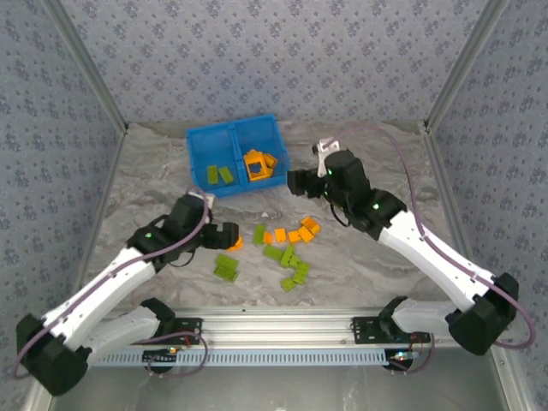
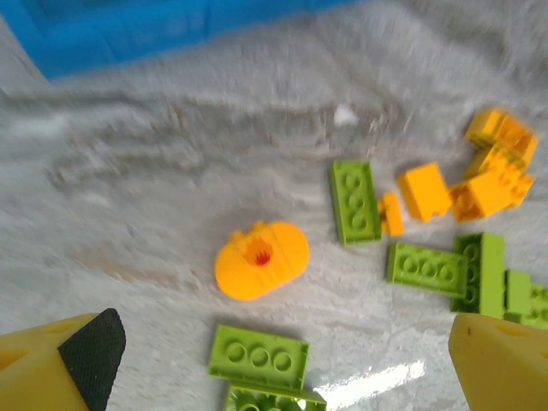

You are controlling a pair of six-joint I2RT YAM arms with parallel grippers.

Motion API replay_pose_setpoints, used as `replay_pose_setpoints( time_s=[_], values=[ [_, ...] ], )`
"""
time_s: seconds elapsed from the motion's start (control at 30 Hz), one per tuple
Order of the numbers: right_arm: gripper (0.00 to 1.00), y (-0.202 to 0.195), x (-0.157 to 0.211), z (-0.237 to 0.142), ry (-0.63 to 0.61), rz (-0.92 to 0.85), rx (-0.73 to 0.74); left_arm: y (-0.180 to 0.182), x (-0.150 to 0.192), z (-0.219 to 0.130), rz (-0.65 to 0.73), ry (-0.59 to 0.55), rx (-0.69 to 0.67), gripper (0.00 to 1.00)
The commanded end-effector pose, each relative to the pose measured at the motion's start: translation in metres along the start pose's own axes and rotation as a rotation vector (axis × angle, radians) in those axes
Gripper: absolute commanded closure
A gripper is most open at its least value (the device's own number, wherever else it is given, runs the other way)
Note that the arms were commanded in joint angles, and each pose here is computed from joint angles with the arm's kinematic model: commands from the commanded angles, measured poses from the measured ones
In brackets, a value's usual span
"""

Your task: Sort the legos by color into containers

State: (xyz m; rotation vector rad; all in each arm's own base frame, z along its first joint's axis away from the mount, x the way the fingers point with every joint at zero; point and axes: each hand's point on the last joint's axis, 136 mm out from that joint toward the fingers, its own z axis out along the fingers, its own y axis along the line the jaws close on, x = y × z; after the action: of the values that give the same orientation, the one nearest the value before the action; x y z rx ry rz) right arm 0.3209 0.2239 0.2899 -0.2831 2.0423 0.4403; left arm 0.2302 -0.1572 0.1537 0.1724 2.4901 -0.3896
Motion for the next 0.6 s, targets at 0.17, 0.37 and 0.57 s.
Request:
replay_pose_setpoints(
  time_s=[0.17, 0.37, 0.57],
  values=[
    [0.00, -0.013, 0.062, -0.002, 0.146, 0.022, 0.014, 0.002, 0.020, 0.070, -0.111, 0.121, -0.108, 0.01],
    [0.00, -0.015, 0.063, -0.001, 0.150, 0.012, 0.022, 0.001, 0.018, 0.111, -0.131, 0.149, -0.162, 0.01],
    [0.00, -0.019, 0.064, -0.006, 0.167, 0.012, 0.039, 0.016, 0.037, 0.136, -0.166, 0.208, -0.254, 0.01]
  ],
)
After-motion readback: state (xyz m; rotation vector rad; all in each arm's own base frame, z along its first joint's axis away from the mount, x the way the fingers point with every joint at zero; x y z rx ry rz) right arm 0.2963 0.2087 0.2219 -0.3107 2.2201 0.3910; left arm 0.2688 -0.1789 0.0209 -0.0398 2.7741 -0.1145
